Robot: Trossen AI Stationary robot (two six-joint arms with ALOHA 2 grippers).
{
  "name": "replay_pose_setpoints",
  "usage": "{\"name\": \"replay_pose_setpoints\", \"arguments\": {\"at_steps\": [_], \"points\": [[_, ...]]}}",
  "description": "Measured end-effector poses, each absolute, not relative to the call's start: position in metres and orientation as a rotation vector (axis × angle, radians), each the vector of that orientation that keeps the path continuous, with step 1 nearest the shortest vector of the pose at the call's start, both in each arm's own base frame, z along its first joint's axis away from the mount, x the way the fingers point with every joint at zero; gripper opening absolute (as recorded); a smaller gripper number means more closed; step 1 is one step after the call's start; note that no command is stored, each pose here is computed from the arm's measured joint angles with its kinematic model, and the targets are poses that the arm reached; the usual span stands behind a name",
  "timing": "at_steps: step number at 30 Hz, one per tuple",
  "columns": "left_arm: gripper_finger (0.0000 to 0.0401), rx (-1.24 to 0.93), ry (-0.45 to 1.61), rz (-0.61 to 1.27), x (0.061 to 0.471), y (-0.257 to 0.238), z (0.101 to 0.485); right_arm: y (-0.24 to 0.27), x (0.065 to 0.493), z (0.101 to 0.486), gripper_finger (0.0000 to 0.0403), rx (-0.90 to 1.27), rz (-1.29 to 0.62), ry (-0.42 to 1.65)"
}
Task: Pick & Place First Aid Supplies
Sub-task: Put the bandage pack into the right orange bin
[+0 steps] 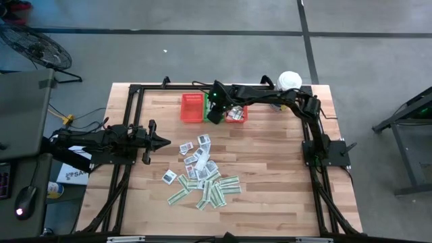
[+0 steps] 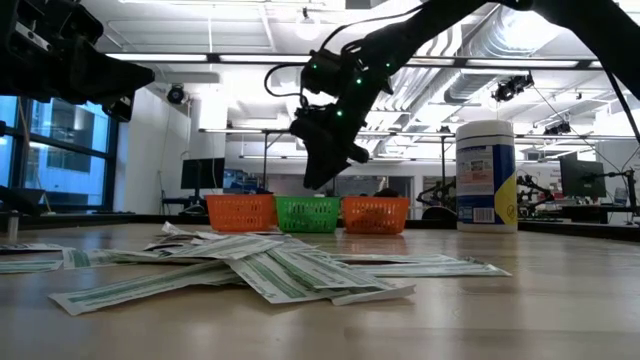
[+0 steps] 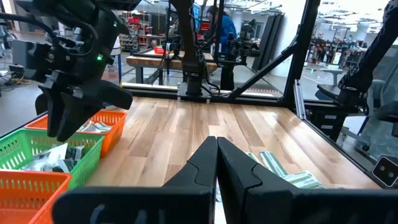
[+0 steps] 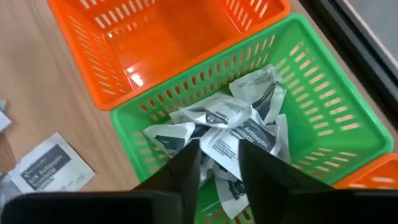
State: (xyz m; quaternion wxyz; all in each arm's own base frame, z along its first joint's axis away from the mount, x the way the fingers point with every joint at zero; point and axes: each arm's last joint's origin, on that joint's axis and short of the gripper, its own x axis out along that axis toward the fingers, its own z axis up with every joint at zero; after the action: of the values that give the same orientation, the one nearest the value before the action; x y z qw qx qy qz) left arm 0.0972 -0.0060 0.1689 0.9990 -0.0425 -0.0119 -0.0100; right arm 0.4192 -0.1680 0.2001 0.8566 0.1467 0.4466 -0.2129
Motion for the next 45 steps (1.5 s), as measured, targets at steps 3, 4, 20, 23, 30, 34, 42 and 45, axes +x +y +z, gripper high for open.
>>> {"name": "replay_pose_setpoints", "arguments": {"at_steps": [3,4,20,23,30,34,42,45], "points": [[0.0001,-0.085,-0.024,-0.020,0.097,-0.006,0.169,-0.166,0.420,0.201,0.0145,0.365,-0.457,0.928],[0.0001,-0.085,-0.023,-0.020,0.097,-0.006,0.169,-0.164,0.420,0.203,0.0155,0.383,-0.457,0.926],[0.0001,-0.085,-0.024,-0.020,0.097,-0.006,0.169,-0.060,0.415,0.231,0.0182,0.436,-0.249,1.111],[0.0001,-0.085,-0.024,-0.020,0.097,-0.006,0.169,-0.034,0.411,0.229,0.0179,0.565,-0.297,1.186],[0.0001,-0.085,-0.024,-0.020,0.097,-0.006,0.169,0.023,0.399,0.221,0.0191,0.866,-0.662,1.241],[0.0001,-0.085,-0.024,-0.019,0.097,-0.006,0.169,0.056,0.395,0.217,0.0210,0.916,-0.700,1.260],[0.0001,-0.085,-0.024,-0.019,0.097,-0.006,0.169,0.098,0.386,0.201,0.0248,1.011,-0.796,1.257],[0.0001,-0.085,-0.024,-0.020,0.097,-0.006,0.169,0.105,0.383,0.186,0.0259,1.053,-0.811,1.241]]}}
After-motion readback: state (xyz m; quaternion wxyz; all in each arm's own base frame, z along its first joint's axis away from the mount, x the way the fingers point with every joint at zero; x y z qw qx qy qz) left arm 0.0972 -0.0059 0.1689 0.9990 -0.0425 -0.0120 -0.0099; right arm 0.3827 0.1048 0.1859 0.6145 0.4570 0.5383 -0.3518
